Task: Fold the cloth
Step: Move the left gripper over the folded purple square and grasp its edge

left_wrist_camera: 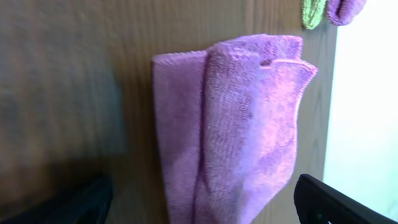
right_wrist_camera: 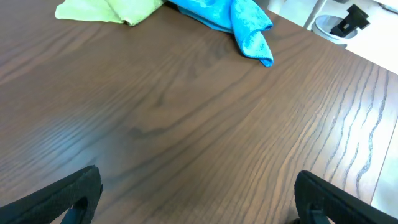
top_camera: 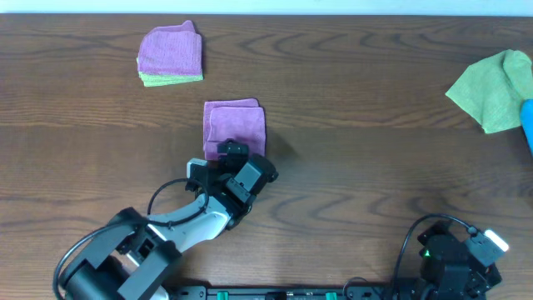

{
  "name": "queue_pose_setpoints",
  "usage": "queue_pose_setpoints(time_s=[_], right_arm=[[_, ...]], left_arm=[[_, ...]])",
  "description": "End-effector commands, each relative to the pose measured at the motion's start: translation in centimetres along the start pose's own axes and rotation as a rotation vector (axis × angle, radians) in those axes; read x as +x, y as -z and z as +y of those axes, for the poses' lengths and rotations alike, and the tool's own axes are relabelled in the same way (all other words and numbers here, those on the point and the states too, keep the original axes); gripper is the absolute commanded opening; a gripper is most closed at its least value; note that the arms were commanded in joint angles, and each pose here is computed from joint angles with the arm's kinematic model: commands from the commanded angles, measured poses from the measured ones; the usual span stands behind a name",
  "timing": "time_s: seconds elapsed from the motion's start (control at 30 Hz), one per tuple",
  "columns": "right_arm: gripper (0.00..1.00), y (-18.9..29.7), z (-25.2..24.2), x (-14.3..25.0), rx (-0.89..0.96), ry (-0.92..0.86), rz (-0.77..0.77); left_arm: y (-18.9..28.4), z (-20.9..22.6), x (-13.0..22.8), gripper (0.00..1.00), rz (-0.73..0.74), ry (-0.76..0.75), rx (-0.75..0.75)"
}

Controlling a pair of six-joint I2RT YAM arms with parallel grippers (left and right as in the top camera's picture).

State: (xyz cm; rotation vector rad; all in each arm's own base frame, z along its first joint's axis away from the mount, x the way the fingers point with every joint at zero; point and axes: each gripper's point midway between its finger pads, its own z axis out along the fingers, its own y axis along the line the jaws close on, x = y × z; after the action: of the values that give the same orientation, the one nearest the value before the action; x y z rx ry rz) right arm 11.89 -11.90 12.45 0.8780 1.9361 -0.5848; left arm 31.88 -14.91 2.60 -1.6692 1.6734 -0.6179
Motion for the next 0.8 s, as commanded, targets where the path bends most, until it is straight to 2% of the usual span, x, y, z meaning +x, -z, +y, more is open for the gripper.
queue_pose_setpoints(time_s=[0.0, 0.23, 0.37, 0.4, 0.43, 0.53, 0.57, 0.6, 0.63, 0.67, 0.77], right_arm=[[0.99, 0.0, -0.4, 0.0, 0.018, -0.014, -0.007], [0.99, 0.0, -0.4, 0.0, 0.018, -0.014, -0.007], [0.99, 0.0, -0.4, 0.0, 0.018, -0.014, -0.007], [0.99, 0.0, -0.4, 0.0, 0.018, -0.014, -0.007], [0.99, 0.0, -0.4, 0.0, 0.018, -0.014, -0.007], [0.99, 0.0, -0.4, 0.0, 0.018, -0.014, -0.007], [0.99, 0.0, -0.4, 0.0, 0.018, -0.014, -0.007], [0.99, 0.0, -0.4, 0.0, 0.018, -0.014, -0.007], [0.99, 0.0, -0.4, 0.0, 0.018, -0.014, -0.007], [0.99, 0.0, -0.3, 0.0, 0.018, -0.014, -0.006], [0.99, 0.0, -0.3, 0.0, 0.018, -0.014, -0.006]], left_arm=[[-1.2, 2.3, -0.5, 0.95, -0.018, 0.031, -0.066], [-3.4, 2.3, -1.8, 0.95, -0.054, 0.084, -0.069], [-4.6, 1.9, -1.3, 0.95, -0.049, 0.097, -0.086], [-4.9, 1.7, -1.0, 1.0, -0.045, 0.085, -0.087], [-5.2, 1.5, -0.7, 0.95, -0.042, 0.068, -0.086], [-6.0, 0.8, 0.4, 0.91, -0.025, 0.032, -0.088], [-6.3, 0.7, 0.8, 0.77, -0.017, 0.026, -0.091], [-6.5, 0.7, 1.1, 0.51, -0.01, 0.022, -0.094], [-6.7, 0.7, 1.4, 0.32, -0.003, 0.015, -0.1], [-6.8, 0.6, 1.5, 0.08, -0.002, 0.009, -0.1], [-6.9, 0.9, 1.5, 0.06, -0.005, -0.003, -0.107]])
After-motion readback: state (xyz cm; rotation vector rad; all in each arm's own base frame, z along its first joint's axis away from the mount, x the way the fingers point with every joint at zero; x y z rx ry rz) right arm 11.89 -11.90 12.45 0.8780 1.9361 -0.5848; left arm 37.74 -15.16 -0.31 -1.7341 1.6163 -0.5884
